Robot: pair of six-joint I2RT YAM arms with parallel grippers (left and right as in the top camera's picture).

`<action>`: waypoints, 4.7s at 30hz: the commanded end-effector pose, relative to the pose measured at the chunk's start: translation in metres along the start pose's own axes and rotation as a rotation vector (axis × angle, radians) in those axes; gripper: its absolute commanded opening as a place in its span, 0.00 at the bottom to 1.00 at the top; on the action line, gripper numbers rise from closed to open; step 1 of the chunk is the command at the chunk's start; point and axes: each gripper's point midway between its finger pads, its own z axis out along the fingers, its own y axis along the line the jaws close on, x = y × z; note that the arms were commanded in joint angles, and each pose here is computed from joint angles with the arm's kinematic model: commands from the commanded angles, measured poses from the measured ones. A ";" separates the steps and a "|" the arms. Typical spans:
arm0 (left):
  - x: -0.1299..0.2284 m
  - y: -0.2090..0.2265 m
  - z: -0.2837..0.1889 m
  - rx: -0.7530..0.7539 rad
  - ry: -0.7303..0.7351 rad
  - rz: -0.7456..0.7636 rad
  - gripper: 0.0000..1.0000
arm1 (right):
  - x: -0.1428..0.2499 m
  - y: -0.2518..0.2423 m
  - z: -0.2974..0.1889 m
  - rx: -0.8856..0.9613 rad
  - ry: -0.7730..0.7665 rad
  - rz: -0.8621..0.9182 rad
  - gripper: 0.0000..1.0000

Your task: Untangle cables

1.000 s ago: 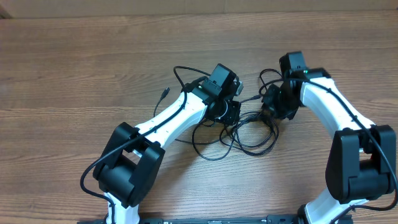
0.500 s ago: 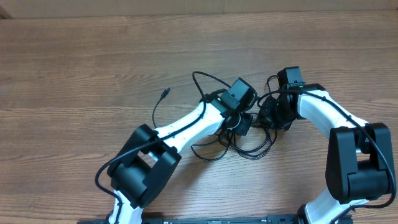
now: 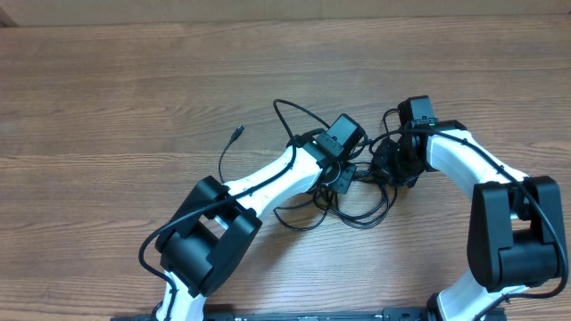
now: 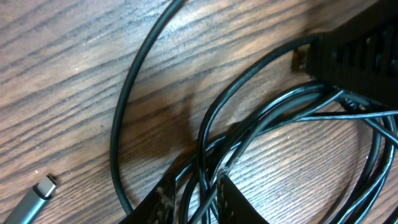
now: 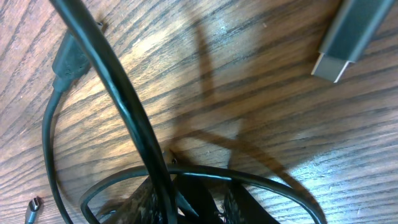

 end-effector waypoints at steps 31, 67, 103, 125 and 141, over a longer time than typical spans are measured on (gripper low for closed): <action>0.023 0.024 -0.031 -0.021 0.168 -0.017 0.04 | -0.018 0.017 -0.002 -0.073 -0.084 -0.028 0.04; -0.025 0.066 -0.102 0.395 0.108 -0.135 0.04 | 0.022 0.053 -0.009 -0.300 0.135 -0.043 0.27; -0.001 0.101 -0.086 0.292 0.184 -0.283 0.46 | 0.042 0.058 -0.015 -0.362 0.217 -0.136 0.54; 0.050 0.093 -0.038 0.378 0.264 -0.432 0.39 | 0.042 0.056 -0.014 -0.349 0.214 -0.133 0.53; 0.036 0.061 -0.048 0.599 0.223 -0.411 0.17 | 0.042 0.056 -0.014 -0.347 0.217 -0.132 0.53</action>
